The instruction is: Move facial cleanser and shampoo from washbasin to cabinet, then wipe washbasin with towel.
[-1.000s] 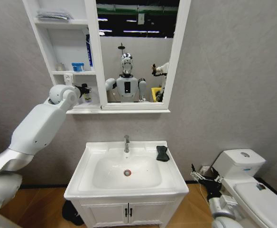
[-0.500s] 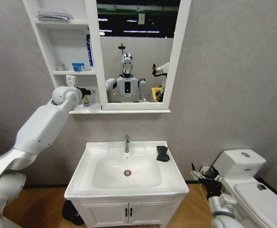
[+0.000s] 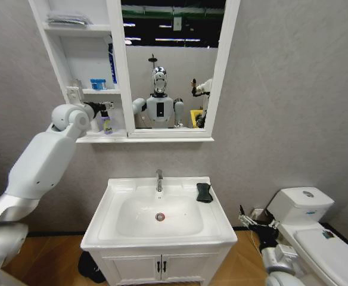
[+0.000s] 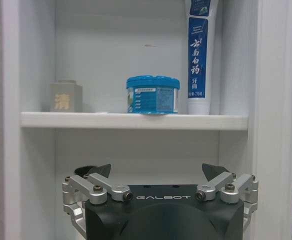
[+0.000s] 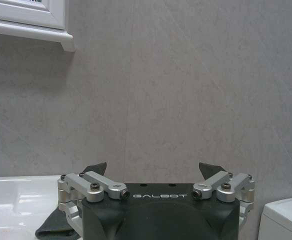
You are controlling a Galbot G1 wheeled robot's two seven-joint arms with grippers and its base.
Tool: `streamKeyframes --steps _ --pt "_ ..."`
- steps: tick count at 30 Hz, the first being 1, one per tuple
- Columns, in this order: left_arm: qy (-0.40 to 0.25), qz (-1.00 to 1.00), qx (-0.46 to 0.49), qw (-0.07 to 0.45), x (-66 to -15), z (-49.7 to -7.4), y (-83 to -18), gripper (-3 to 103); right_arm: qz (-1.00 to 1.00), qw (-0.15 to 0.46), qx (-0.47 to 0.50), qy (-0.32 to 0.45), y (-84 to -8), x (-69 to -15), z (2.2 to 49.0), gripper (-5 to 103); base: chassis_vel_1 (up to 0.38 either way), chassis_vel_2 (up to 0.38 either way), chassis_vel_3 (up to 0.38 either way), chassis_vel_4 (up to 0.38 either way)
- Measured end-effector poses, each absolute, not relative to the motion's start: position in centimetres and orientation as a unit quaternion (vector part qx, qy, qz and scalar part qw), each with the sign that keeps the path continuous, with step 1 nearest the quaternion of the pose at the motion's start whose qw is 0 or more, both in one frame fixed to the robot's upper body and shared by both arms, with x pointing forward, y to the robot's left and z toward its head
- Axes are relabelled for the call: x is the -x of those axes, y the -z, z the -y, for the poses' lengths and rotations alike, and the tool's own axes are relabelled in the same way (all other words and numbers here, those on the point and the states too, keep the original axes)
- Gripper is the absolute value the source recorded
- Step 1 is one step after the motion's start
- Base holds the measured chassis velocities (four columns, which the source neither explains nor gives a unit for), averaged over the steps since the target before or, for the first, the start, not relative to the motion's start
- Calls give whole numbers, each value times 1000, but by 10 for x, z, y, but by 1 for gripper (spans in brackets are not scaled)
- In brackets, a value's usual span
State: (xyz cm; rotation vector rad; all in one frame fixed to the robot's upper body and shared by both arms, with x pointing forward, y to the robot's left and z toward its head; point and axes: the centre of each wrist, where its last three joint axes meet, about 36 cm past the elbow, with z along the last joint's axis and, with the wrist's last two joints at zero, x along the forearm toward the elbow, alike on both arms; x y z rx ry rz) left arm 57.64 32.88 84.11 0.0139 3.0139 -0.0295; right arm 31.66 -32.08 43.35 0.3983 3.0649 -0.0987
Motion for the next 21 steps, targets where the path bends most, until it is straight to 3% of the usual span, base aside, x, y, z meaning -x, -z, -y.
streamKeyframes --steps 7,13,15,16,18,20,21 --pt "-34 -998 3 59 -491 -330 -784 100 -991 24 -127 31 -436 -318 319 100 0 0 0 0" --pt "-18 -997 10 72 -433 -343 -676 100 -992 23 -119 38 -444 -314 317 100 0 0 0 0" --pt "-14 -996 36 86 -390 -357 -607 100 -992 22 -112 46 -450 -308 316 100 0 0 0 0" --pt "-14 -996 36 86 -390 -357 -607 100 -992 22 -112 46 -450 -308 316 100 0 0 0 0" --pt "-18 -997 40 70 -365 -361 -575 100 -993 21 -108 50 -452 -306 317 100 0 0 0 0" --pt "-9 -997 62 33 -305 -360 -523 100 -994 22 -94 57 -456 -305 317 100 0 0 0 0" --pt "-9 -997 62 33 -305 -360 -523 100 -994 22 -94 57 -456 -305 317 100 0 0 0 0"
